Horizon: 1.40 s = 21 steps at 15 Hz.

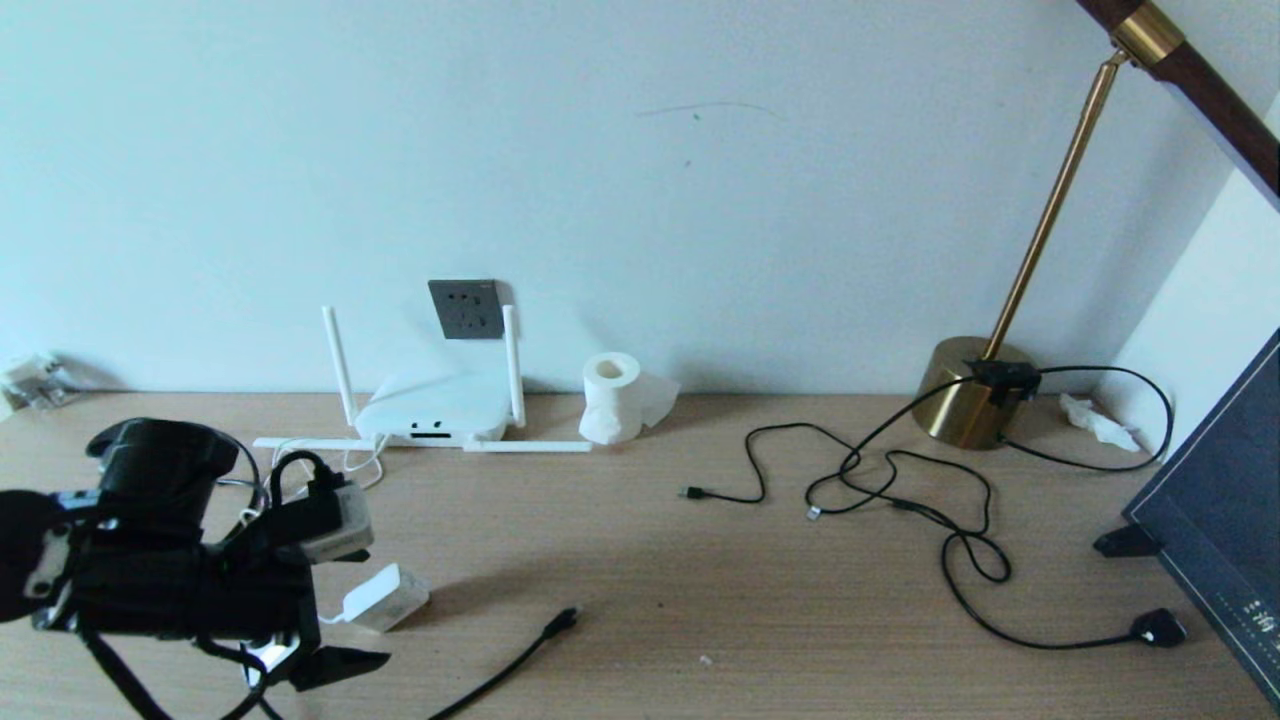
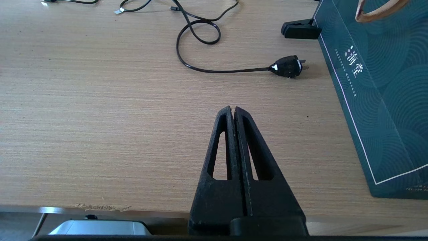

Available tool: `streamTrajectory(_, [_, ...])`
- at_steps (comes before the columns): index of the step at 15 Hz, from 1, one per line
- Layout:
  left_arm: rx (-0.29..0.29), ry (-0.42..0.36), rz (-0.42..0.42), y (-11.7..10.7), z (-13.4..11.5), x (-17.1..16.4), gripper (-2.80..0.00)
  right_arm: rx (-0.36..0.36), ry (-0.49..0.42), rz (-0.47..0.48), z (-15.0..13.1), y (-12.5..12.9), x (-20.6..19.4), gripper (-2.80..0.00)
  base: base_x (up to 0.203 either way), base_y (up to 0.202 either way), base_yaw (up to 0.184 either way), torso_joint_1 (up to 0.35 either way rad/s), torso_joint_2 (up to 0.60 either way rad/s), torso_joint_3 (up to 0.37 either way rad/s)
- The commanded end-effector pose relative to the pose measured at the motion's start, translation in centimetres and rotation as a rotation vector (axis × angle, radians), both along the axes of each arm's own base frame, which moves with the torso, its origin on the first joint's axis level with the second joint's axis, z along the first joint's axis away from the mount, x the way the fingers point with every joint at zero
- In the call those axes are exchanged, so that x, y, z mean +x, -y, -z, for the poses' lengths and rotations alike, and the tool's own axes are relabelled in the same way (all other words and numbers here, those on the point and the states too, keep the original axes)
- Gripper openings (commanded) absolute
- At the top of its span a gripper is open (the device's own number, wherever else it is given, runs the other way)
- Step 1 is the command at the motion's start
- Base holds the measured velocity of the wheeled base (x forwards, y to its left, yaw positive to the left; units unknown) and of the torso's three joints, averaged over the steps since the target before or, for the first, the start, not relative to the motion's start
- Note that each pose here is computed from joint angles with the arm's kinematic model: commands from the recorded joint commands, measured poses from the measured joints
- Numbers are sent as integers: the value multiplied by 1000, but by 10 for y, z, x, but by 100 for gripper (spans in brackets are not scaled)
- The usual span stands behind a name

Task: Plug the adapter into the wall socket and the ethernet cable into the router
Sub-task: Pick up plug

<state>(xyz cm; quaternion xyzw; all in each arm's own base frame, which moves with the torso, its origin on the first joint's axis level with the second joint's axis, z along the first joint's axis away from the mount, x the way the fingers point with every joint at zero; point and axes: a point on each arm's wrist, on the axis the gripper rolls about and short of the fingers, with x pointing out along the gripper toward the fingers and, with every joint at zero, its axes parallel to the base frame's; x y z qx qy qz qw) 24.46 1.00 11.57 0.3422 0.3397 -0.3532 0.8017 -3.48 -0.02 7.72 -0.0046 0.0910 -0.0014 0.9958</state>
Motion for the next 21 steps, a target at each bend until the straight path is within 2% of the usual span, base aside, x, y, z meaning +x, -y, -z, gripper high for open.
streamTrajectory(1, [3, -16, 6, 0, 6, 4, 0, 0, -2, -1, 0, 0, 0, -280, 0, 0, 0, 0, 0, 0])
streamTrajectory(9, [19, -14, 10, 2, 17, 24, 0, 0, -2, -1, 0, 0, 0, -280, 0, 0, 0, 0, 0, 0])
streamTrajectory(21, [77, 6, 8, 8, 14, 48, 0, 0, -2, -1, 0, 0, 0, -280, 0, 0, 0, 0, 0, 0])
